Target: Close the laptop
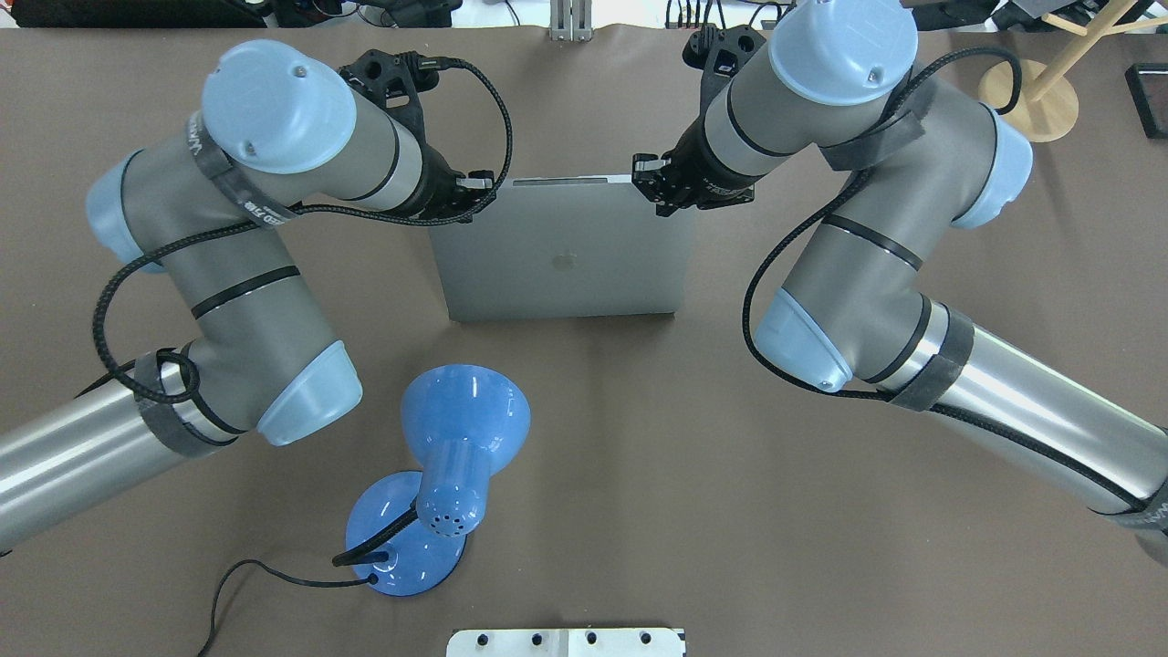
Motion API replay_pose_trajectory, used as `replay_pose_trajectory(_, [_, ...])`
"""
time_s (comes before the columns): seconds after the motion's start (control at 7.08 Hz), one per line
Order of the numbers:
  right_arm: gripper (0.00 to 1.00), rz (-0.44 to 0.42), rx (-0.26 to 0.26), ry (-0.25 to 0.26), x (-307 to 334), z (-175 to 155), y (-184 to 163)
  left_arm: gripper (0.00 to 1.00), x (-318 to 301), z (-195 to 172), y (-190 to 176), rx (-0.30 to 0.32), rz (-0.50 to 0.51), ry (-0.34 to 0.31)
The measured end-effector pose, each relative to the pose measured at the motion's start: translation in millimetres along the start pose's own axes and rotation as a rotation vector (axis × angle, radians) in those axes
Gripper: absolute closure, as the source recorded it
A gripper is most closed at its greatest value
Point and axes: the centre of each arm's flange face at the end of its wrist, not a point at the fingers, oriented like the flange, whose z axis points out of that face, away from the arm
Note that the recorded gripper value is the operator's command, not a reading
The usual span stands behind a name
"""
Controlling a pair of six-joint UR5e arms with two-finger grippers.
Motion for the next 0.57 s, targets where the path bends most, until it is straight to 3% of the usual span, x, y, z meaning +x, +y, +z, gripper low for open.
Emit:
replay_pose_trajectory(0.28, [1.00,0.019,0.009,0.028,-8,12,-28,1.00,2,30,-25,0.044,-0.009,-0.014])
replay_pose_trajectory(0.57, [1.00,0.033,0.018,0.041,-10,44,-61,1.00,1,53,-42,0.057,-0.020,-0.037])
